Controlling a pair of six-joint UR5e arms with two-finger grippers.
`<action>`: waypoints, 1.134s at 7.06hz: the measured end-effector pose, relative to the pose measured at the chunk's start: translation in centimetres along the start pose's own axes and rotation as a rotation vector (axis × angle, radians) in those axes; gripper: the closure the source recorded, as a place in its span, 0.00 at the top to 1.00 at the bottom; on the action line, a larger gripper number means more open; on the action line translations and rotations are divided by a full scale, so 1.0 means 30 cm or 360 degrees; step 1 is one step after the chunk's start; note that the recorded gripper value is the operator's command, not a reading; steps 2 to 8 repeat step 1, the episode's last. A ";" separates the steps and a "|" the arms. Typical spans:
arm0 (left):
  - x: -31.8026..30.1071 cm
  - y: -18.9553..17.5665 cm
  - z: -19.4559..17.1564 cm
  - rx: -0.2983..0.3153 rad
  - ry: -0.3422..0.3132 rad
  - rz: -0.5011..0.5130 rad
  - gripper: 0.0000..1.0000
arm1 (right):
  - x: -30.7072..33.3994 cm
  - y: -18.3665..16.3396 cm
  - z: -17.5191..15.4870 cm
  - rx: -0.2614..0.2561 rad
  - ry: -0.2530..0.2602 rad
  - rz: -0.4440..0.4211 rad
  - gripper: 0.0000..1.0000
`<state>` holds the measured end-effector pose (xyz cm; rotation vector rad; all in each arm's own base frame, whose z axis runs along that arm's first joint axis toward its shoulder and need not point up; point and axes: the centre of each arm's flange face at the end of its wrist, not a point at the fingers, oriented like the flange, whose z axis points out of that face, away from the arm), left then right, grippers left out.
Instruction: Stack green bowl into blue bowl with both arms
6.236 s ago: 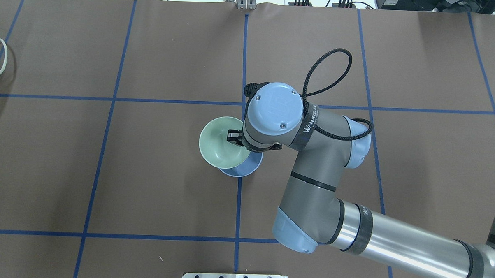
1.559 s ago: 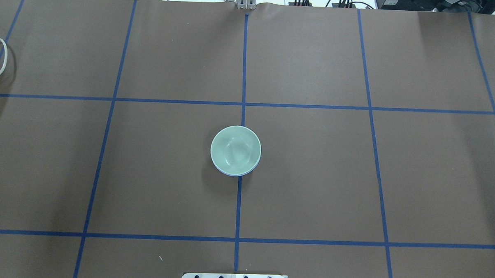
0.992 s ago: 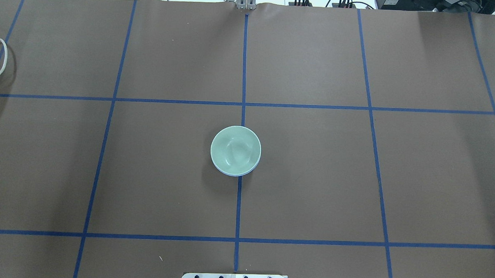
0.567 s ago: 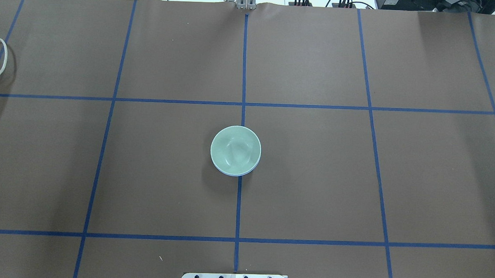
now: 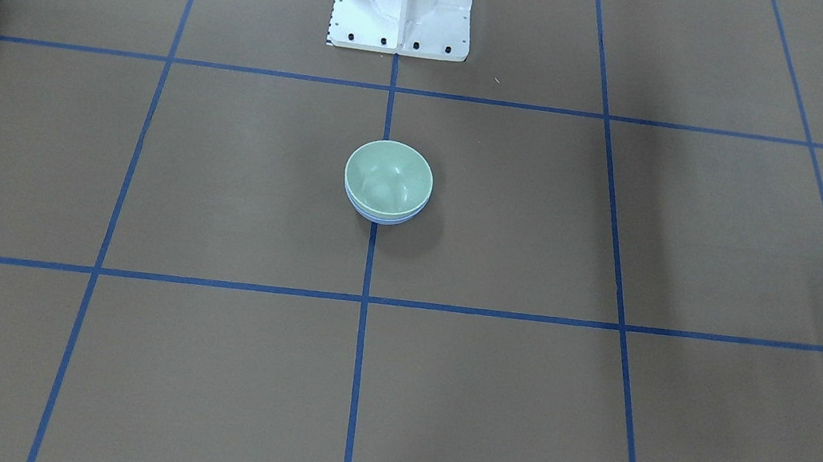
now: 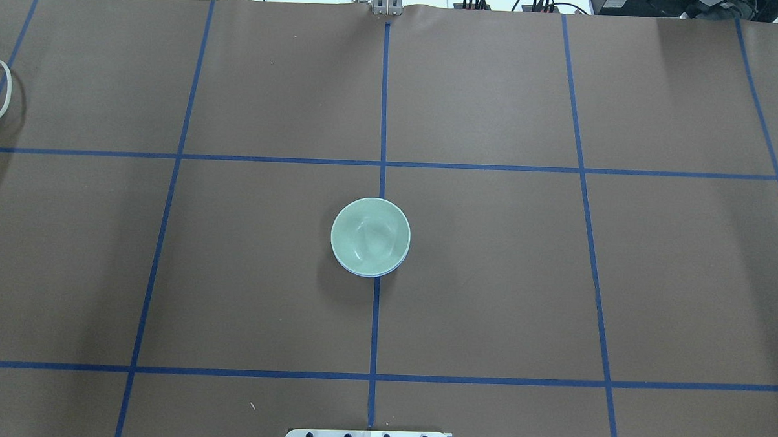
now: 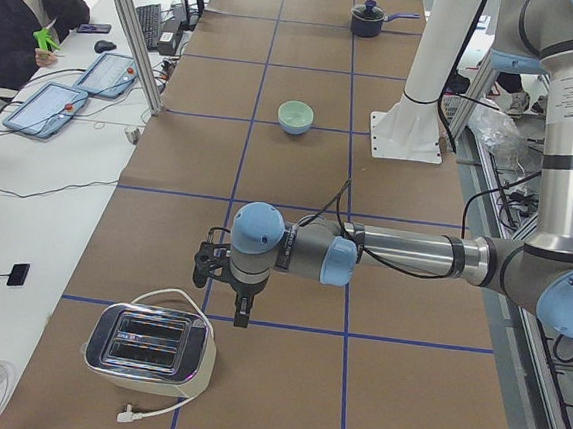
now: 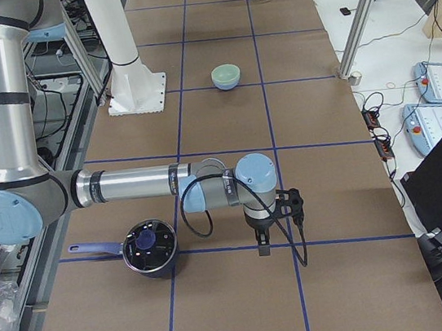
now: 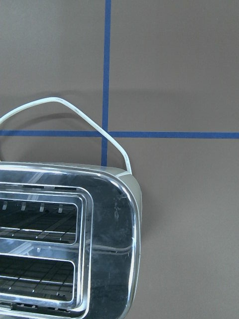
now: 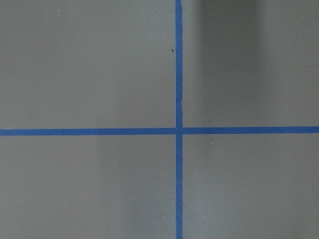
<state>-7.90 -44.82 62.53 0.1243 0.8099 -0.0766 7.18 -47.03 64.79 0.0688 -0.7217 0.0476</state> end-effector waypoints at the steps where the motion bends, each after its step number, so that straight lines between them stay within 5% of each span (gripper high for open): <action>1: -0.001 0.001 0.000 0.0000 0.0000 -0.0002 0.98 | -0.001 0.000 -0.001 0.0001 0.0000 0.0000 1.00; 8: -0.001 0.001 0.000 0.0000 0.0000 -0.0002 0.98 | -0.001 0.000 -0.001 0.0001 0.0000 0.0000 1.00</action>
